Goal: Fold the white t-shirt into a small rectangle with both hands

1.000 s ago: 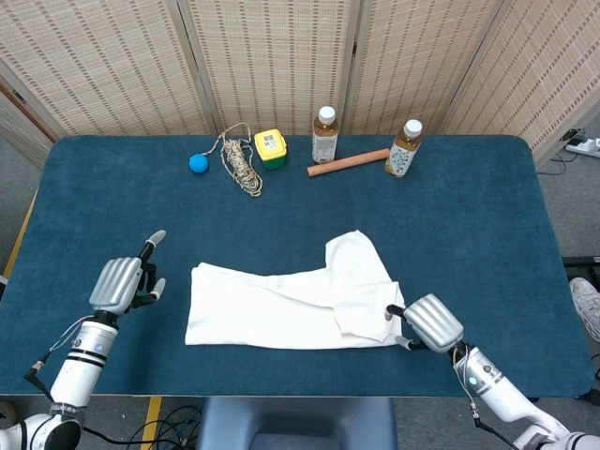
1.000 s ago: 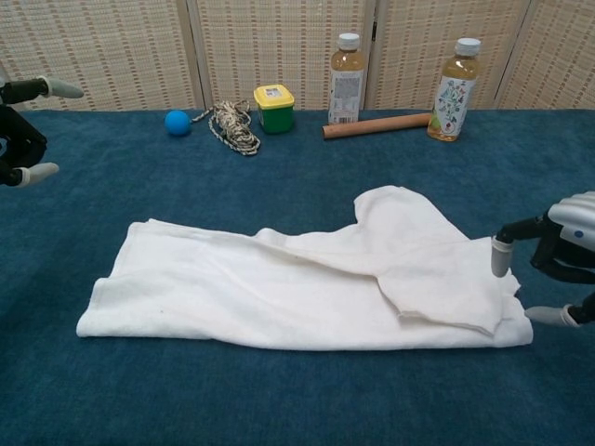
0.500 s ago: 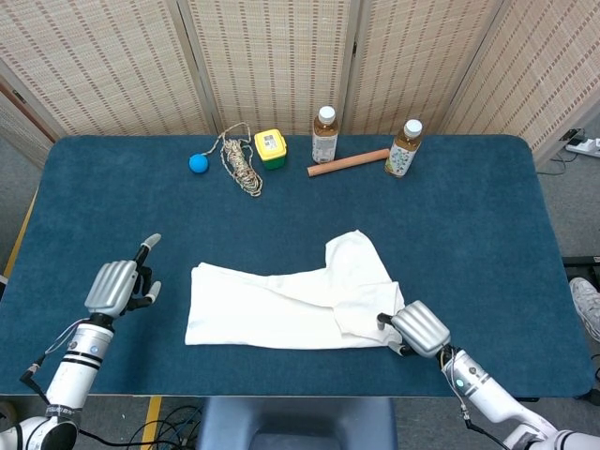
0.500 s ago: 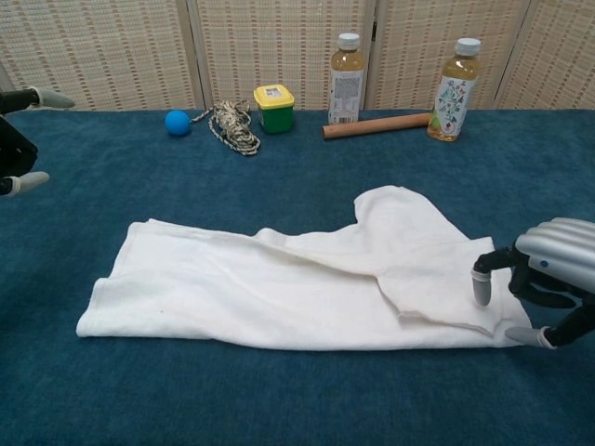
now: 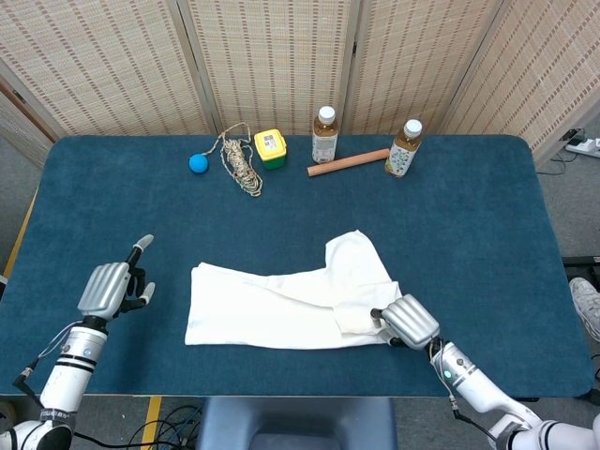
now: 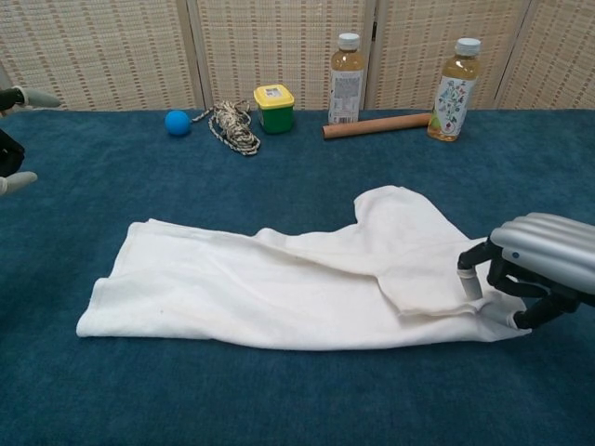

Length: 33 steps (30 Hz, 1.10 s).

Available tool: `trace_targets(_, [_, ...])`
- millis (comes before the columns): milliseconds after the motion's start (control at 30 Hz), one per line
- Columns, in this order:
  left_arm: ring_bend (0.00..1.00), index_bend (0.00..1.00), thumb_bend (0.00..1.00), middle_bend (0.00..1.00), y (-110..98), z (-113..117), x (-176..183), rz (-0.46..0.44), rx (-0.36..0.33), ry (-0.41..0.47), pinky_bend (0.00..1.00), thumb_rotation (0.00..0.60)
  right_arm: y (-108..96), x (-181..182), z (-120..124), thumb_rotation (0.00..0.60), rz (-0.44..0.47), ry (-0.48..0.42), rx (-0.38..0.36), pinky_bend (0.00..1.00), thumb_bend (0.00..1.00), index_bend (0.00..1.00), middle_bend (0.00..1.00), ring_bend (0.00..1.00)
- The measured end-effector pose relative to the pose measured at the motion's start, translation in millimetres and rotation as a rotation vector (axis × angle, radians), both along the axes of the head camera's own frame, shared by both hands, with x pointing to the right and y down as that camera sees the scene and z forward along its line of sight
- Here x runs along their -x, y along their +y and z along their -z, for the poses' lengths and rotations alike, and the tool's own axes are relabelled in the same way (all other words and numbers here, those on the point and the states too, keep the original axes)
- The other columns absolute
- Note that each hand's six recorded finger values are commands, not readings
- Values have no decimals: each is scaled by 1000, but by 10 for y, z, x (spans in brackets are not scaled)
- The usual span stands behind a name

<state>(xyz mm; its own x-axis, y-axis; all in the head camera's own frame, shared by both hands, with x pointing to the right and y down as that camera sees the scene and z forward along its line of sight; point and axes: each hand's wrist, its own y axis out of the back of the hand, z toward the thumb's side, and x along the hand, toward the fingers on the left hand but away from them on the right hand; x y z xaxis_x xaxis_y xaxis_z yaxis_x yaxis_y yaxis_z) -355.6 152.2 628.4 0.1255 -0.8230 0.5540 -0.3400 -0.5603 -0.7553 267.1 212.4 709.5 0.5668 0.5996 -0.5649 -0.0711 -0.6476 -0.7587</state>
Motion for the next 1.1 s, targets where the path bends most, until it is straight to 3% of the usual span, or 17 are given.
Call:
trace_targets(300, [733, 0, 454, 784, 13, 48, 58, 4, -4, 0, 970, 600, -247, -9, 60, 600, -79, -38, -20, 1000, 444, 585, 955, 960])
trace_targets(533, [733, 0, 454, 784, 49, 41, 82, 4, 11, -3, 970, 600, -119, -51, 70, 600, -33, -9, 24, 1000, 444, 585, 954, 960])
trace_targets(633, [733, 0, 454, 784, 50, 30, 73, 4, 13, -1, 970, 600, -144, -61, 72, 600, -45, -10, 8, 1000, 444, 585, 954, 960])
trace_targets(1100, [733, 0, 454, 784, 47, 92, 116, 7, -11, -11, 970, 600, -737, 29, 30, 600, -187, -53, -131, 1000, 469, 585, 955, 960])
